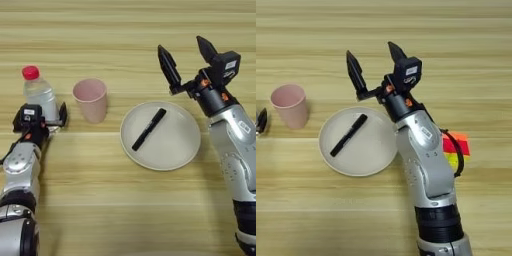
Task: Move the objects on the table
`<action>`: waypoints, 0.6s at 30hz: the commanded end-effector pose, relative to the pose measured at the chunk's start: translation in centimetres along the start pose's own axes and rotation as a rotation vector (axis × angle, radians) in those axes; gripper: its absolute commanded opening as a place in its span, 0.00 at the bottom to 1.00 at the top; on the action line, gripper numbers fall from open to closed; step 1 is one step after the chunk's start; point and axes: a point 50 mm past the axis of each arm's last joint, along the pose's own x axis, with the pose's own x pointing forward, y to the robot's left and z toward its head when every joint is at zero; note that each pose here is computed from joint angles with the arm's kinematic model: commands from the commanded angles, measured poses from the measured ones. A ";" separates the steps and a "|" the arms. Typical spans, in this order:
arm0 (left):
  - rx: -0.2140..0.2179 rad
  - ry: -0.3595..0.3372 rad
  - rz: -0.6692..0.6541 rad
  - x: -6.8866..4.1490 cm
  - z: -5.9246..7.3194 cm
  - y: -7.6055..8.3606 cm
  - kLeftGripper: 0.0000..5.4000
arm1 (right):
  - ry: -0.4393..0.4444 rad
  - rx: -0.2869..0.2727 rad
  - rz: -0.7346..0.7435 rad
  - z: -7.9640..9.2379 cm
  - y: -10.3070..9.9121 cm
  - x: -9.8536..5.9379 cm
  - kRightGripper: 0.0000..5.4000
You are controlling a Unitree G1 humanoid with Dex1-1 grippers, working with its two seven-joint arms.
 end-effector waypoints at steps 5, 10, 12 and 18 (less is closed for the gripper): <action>0.025 -0.075 -0.012 -0.2 1.3 -0.4 0.99 | -0.018 -0.003 0.016 0.4 -0.1 0.3 1.00; 0.035 -0.114 -0.021 -0.5 2.2 -0.7 0.99 | -0.015 -0.001 0.016 0.3 0.0 0.3 1.00; 0.037 -0.128 -0.026 -0.6 2.6 -0.8 0.99 | -0.014 0.000 0.016 0.3 0.0 0.2 1.00; 0.041 -0.120 -0.022 -0.8 2.8 -0.7 0.99 | -0.012 0.002 0.016 0.2 0.0 0.2 1.00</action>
